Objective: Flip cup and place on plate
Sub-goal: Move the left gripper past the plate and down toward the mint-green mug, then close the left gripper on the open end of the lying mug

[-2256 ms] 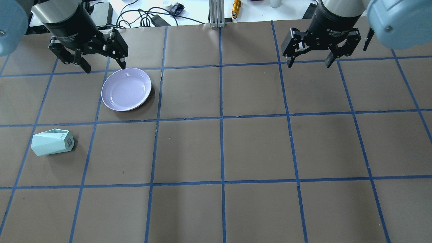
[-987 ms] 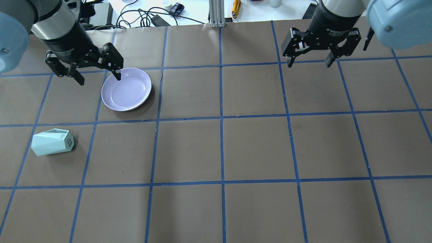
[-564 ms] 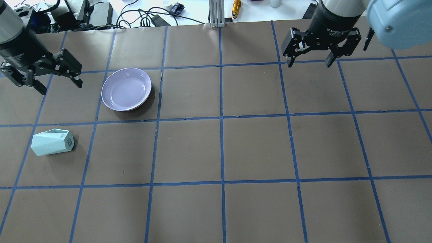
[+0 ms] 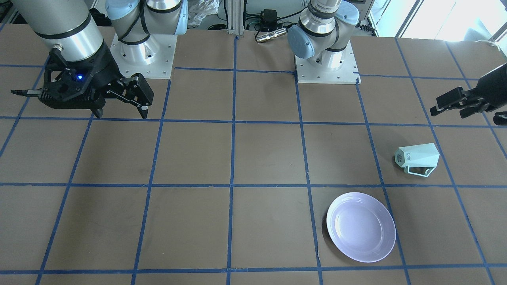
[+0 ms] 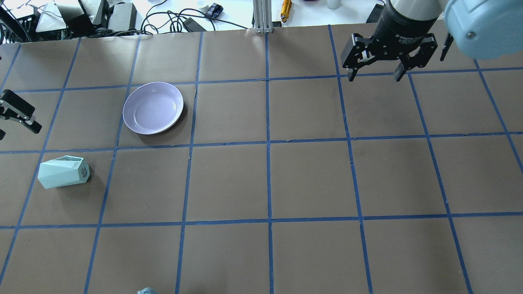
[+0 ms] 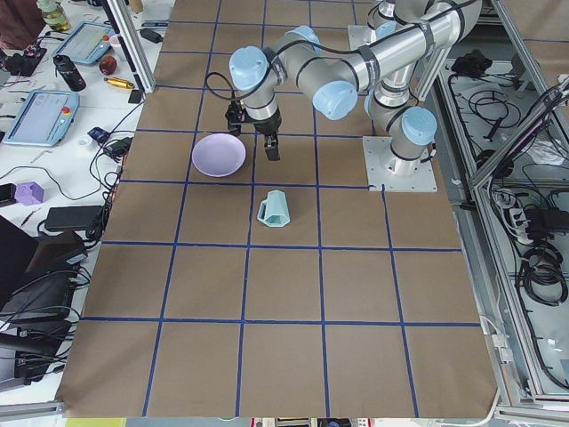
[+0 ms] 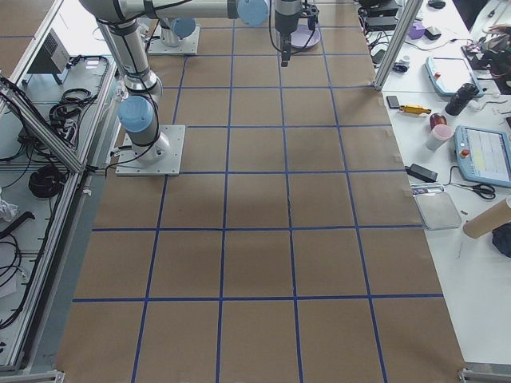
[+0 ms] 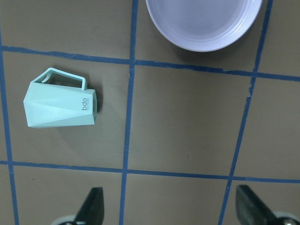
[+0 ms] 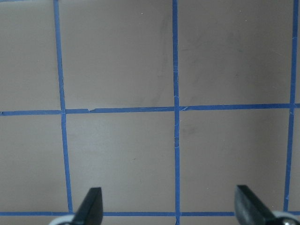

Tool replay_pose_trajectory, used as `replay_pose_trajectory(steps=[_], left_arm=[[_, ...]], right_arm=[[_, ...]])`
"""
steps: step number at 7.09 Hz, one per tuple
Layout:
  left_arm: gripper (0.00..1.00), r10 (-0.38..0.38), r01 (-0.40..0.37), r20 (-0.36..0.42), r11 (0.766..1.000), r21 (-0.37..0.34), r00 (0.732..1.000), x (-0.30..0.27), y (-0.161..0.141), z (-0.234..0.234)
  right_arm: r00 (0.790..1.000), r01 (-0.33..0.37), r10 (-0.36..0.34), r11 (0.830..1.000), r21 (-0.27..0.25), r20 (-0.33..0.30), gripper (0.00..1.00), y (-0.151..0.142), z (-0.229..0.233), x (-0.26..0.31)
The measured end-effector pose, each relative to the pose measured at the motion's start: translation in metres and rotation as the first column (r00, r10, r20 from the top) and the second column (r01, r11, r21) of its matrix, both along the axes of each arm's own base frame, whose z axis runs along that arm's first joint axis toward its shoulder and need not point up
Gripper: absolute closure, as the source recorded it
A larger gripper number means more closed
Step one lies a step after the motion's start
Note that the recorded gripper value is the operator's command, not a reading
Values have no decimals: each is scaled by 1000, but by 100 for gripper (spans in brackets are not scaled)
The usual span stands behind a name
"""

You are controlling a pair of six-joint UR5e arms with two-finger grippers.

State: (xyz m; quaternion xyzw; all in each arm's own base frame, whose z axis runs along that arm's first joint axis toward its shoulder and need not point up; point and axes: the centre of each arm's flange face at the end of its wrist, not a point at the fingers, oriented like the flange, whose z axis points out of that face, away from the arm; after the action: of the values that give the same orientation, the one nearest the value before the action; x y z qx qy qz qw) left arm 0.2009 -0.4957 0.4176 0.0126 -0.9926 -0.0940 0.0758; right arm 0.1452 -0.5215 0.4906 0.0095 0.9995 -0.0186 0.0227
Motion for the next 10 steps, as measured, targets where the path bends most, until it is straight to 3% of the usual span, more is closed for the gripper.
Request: replay_pose_trajectory(steps=[2,5,10], left_arm=[[0,-6,6,-39,1000,3,999,57,2,-34],[2,70,-67,-162,998,22,984,115,14,-97],[2,184,-207,-421,978,-7,888,160,19,-191]], right_arm=[[1000,1,-1,1000,1,0,0,0,0,0],[1000,0,0,1000,1,0,0,0,0,0],[1000,0,0,1000,1,1,0,0,0,0]])
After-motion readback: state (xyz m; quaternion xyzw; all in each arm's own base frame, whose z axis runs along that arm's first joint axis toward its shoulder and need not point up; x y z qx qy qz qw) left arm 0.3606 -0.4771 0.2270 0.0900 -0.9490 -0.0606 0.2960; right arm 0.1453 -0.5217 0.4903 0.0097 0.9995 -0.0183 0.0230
